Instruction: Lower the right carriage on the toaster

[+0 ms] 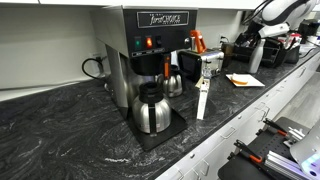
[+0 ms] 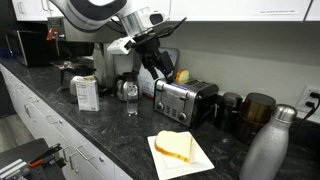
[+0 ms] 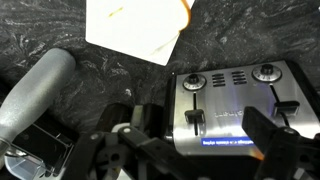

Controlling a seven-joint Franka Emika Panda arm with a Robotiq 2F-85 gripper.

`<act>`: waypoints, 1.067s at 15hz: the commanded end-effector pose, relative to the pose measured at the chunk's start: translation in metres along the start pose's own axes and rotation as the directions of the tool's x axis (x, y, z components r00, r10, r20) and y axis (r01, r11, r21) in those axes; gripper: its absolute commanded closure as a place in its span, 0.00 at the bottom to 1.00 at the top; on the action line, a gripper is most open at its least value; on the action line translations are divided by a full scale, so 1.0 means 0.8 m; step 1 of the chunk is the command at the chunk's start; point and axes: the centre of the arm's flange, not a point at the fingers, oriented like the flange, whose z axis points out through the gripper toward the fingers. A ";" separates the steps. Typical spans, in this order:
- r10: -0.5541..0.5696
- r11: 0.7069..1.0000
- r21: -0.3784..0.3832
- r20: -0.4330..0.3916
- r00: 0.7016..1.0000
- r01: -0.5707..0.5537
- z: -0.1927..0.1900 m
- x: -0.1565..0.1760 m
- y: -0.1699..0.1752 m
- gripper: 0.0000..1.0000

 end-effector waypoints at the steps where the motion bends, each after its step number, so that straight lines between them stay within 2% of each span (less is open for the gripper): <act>1: 0.023 0.999 0.035 -0.046 0.999 -0.021 0.030 0.036 0.008 0.00; 4: 0.038 0.996 0.079 -0.055 0.998 -0.033 0.058 0.059 0.007 0.00; 9: 0.001 0.992 0.130 -0.044 0.999 0.004 0.089 0.080 0.009 0.01; 11: -0.003 0.988 0.154 -0.055 0.999 0.011 0.093 0.092 0.011 0.06; 13: -0.031 0.984 0.176 -0.040 0.999 0.038 0.094 0.095 0.012 0.24; 14: -0.052 0.981 0.188 -0.027 0.998 0.056 0.096 0.092 0.012 0.39; 16: -0.077 0.976 0.203 -0.014 0.997 0.079 0.101 0.088 0.015 0.55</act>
